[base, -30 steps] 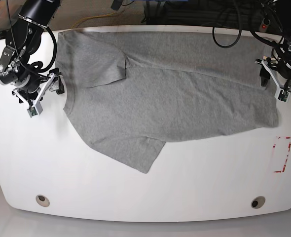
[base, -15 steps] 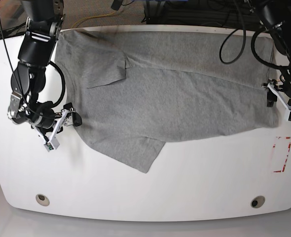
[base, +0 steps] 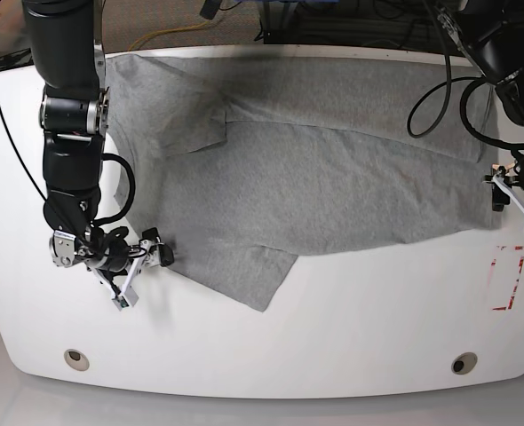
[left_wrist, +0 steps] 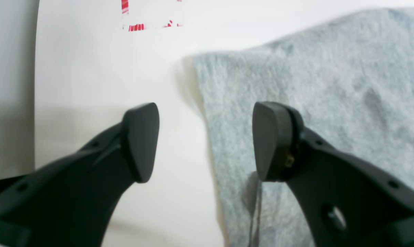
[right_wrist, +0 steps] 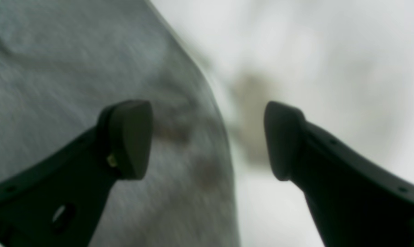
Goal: Fold the T-shirt properly
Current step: 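Release and move both grippers to the shirt's hem corners, grasp them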
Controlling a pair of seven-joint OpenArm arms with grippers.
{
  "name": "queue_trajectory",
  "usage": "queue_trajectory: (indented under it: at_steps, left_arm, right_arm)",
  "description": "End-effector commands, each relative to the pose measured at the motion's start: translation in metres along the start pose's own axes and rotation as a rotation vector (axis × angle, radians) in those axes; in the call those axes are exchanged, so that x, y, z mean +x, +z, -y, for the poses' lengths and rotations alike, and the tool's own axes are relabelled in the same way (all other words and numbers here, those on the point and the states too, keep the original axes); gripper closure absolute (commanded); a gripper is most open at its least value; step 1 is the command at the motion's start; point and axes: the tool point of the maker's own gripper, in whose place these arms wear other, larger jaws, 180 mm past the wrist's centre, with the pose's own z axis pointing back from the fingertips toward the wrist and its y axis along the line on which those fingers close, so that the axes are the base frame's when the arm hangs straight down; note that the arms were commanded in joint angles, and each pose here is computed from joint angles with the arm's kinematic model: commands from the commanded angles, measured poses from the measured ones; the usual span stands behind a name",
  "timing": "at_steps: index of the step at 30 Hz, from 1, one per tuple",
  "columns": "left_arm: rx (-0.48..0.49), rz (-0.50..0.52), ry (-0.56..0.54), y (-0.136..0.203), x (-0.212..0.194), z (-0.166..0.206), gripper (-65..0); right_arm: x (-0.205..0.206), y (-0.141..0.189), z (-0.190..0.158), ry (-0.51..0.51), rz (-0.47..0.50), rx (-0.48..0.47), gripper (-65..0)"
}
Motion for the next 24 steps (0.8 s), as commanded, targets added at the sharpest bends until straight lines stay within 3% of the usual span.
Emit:
queue_trajectory:
  at_steps: [1,15,19,21,24]
  left_arm:
    - [0.027,0.049,-0.007,0.007,0.017,-0.011,-39.7]
    - [0.036,0.046,0.001,0.007,0.016,-0.014,-40.0]
    - [0.072,0.017,0.010,0.005,0.011,-0.026,-41.3]
    - [0.095,-0.002,0.060,-0.001,0.010,-0.033,-46.8]
    - [0.098,-0.021,0.145,-0.014,0.008,-0.039,-55.6]
  right_arm:
    - [0.024,0.001,0.005,-0.012,0.064,0.002,-48.8]
    - [0.019,-0.037,-0.053,-0.026,0.059,0.111,-47.1]
    - [0.024,-0.041,-0.063,-0.029,0.088,0.128,-34.6]
    - [0.023,-0.042,-0.064,-0.032,0.097,0.130,-24.1]
    - [0.023,-0.042,-0.064,-0.034,0.105,0.131,-13.6]
